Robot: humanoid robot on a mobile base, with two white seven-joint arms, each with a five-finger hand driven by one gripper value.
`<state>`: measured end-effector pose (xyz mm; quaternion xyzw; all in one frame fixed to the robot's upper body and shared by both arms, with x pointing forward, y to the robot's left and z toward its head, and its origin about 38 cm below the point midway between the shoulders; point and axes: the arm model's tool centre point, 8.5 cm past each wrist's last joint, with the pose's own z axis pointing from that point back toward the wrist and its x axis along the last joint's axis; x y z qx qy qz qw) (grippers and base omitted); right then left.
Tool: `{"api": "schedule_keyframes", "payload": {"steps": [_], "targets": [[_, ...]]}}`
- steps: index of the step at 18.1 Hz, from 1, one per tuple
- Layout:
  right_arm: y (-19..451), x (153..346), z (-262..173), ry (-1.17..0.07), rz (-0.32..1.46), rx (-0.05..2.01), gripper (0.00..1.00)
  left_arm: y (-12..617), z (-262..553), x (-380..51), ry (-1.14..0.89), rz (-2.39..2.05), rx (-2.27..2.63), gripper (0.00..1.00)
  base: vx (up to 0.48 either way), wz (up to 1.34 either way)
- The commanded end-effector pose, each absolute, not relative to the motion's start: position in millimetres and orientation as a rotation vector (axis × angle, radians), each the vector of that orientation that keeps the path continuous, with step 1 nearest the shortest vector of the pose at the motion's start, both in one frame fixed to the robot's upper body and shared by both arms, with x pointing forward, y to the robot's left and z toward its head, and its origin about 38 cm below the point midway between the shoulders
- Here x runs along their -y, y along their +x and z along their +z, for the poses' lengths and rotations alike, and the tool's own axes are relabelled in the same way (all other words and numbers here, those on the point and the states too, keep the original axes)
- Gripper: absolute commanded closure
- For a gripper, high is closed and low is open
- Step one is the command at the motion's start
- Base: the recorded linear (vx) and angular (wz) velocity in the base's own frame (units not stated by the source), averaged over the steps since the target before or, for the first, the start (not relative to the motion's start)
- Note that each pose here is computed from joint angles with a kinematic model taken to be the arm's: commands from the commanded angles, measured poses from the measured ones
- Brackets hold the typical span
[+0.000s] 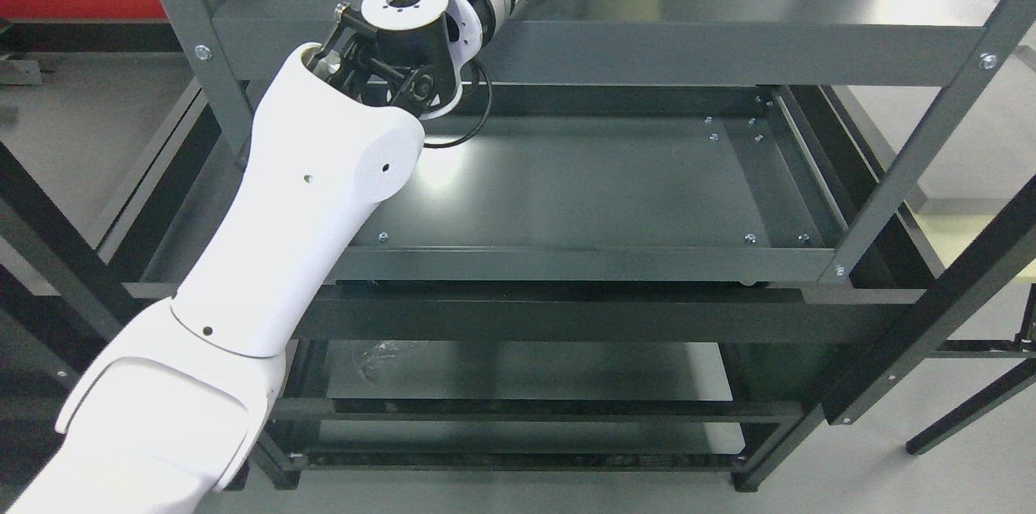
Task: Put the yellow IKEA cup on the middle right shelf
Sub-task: 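Pull the open left hand back from the cup toward the robot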
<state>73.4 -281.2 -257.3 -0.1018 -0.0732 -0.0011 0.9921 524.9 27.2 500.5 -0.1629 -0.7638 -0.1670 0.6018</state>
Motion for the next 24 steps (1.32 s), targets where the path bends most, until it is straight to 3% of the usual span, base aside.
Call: {"api": "schedule_keyframes", "payload": {"steps": [1, 12, 16, 24], "targets": [[64.4, 290.9, -257.2, -0.216, -0.008, 0.132, 0.01, 504.4, 549.0, -55.0, -0.400, -0.327, 1.913, 0.02, 0.000, 0.00], [64.4, 290.9, -257.2, -0.216, -0.008, 0.132, 0.01, 450.3, 614.7, -94.4, -0.478, -0.288, 2.047, 0.02, 0.000, 0.00], [64.4, 290.9, -257.2, -0.216, -0.008, 0.132, 0.01, 443.0, 607.1, -79.3, -0.575, -0.493, 1.960, 0.02, 0.000, 0.00], [64.4, 290.9, -257.2, -0.216, -0.008, 0.132, 0.01, 413.5, 538.2, -17.1, -0.975, -1.154, 1.589, 0.02, 0.000, 0.00]]}}
